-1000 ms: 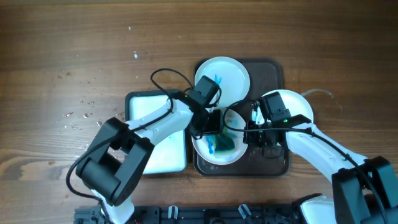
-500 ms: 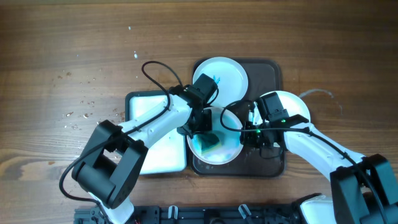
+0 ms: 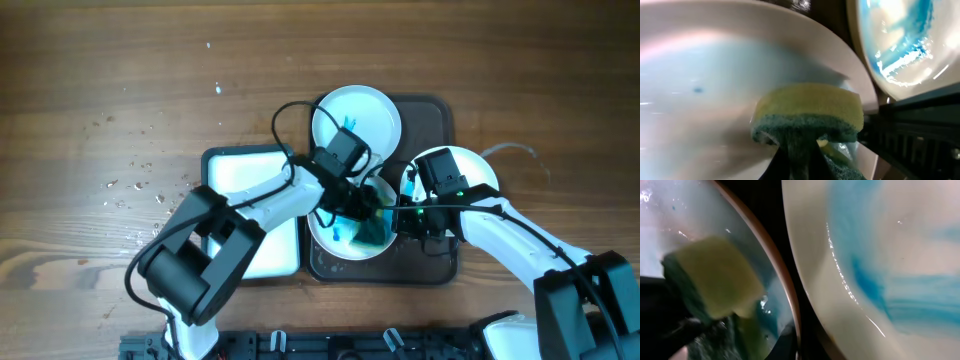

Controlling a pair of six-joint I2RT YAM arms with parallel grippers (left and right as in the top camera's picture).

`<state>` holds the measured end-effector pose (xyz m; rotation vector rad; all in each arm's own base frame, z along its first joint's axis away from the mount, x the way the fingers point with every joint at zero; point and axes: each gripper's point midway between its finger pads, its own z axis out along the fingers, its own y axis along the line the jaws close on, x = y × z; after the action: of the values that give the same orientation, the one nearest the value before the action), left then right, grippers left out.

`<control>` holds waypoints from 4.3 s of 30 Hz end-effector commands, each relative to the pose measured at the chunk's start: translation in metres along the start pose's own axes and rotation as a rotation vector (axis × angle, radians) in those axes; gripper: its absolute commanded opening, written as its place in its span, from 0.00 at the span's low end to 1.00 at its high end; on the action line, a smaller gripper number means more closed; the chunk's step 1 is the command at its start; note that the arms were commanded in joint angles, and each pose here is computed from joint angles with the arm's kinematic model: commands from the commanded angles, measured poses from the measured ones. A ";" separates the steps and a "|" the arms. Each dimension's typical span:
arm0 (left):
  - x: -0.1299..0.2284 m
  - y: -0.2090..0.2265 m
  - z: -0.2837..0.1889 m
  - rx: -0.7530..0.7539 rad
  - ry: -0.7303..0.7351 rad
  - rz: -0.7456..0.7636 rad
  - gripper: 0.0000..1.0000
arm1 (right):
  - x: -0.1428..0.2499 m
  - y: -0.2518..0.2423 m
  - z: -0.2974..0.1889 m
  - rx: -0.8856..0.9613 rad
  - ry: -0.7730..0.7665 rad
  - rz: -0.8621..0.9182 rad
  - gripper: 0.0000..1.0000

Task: Clean dirty plates on tray and stack at the side
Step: 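Scrub the held plate with the sponge in the left gripper, then lift the plate with the right gripper and tilt it over the basin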

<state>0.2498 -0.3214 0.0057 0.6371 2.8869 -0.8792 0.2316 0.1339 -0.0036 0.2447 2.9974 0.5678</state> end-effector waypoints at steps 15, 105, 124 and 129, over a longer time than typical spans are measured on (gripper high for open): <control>0.054 0.121 -0.072 -0.528 0.128 -0.241 0.04 | 0.017 -0.018 0.014 0.071 0.053 0.019 0.04; 0.112 0.165 -0.176 -0.492 -0.280 -0.712 0.52 | 0.010 0.012 -0.023 0.011 0.087 -0.117 0.04; 0.091 0.026 -0.387 -0.313 -0.869 -0.481 1.00 | -0.056 0.193 -0.098 0.221 -0.529 -0.694 0.04; 0.138 0.041 -0.395 -0.453 -0.889 -0.537 1.00 | -0.049 0.216 -0.123 0.456 -0.789 -0.843 0.04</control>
<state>0.1787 -0.0492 0.2926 -0.4079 2.2924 -0.4742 0.2873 0.2905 0.1574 -0.6374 2.3286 0.0540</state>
